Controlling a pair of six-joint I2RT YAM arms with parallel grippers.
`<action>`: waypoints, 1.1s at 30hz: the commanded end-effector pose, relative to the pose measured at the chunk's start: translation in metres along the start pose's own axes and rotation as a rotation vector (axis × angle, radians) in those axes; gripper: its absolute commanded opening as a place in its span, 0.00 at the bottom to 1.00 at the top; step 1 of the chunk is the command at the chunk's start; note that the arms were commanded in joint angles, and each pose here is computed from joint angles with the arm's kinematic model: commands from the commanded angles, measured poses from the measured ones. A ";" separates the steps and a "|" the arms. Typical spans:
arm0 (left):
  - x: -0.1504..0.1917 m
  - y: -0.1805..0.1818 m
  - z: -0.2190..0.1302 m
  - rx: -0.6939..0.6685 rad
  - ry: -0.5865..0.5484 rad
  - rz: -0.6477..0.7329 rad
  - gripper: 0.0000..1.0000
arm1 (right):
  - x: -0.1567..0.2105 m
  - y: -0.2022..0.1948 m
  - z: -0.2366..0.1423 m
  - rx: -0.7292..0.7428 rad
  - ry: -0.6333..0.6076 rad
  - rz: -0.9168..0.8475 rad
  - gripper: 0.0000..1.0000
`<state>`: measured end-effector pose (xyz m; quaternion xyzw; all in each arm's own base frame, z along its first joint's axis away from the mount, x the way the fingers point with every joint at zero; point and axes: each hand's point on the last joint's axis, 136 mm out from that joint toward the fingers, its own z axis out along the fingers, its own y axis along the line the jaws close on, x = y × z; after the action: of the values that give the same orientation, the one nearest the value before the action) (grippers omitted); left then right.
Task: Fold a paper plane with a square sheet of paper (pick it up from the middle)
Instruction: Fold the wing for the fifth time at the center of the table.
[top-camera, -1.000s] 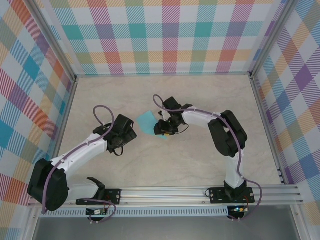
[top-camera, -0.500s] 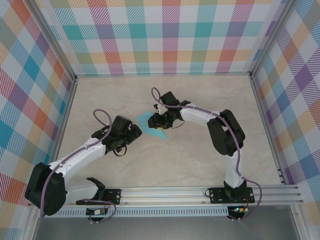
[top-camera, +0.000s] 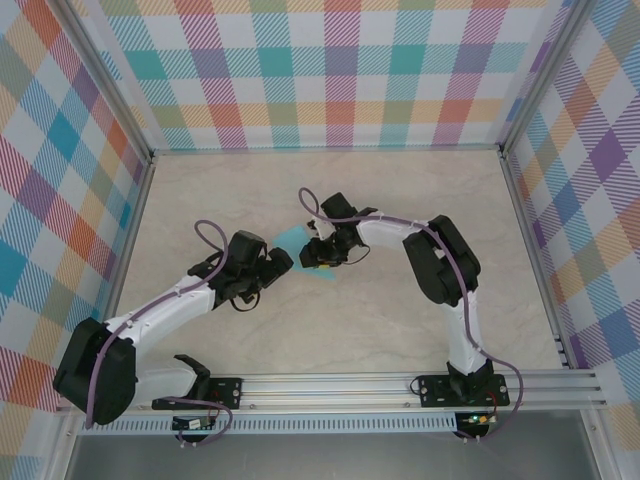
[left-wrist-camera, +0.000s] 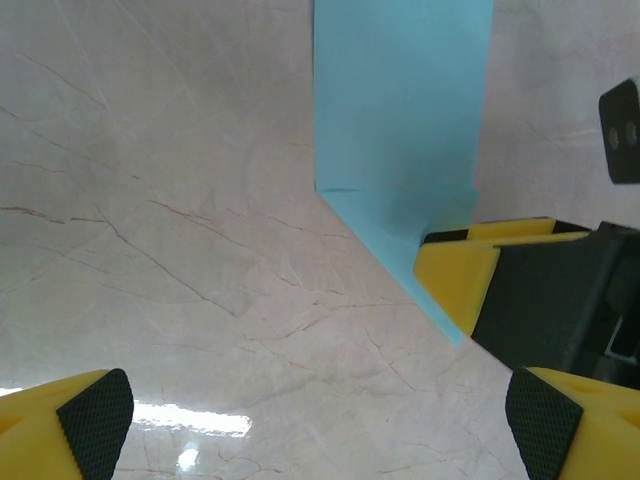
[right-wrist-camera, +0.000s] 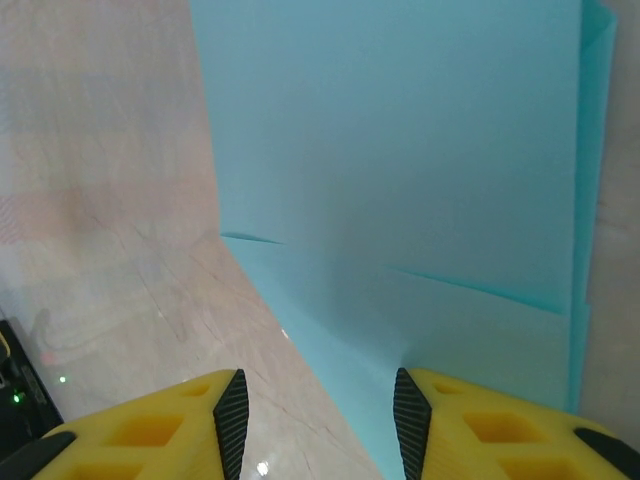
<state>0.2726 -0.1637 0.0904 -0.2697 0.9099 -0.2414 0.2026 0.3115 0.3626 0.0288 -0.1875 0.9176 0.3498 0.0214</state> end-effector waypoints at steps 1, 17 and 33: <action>0.005 0.008 0.007 -0.012 0.019 -0.031 0.98 | 0.040 -0.003 0.000 -0.029 0.104 -0.025 0.45; 0.021 -0.001 0.022 0.034 0.069 -0.039 0.97 | 0.018 0.018 -0.030 -0.037 -0.036 0.041 0.42; 0.033 -0.015 0.035 0.074 0.128 -0.042 0.96 | 0.016 -0.006 -0.016 -0.008 -0.031 0.127 0.39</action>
<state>0.2694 -0.1970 0.0618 -0.2687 0.9078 -0.2824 0.1547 0.2986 0.3442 0.0461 -0.1363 0.9232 0.3585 0.0231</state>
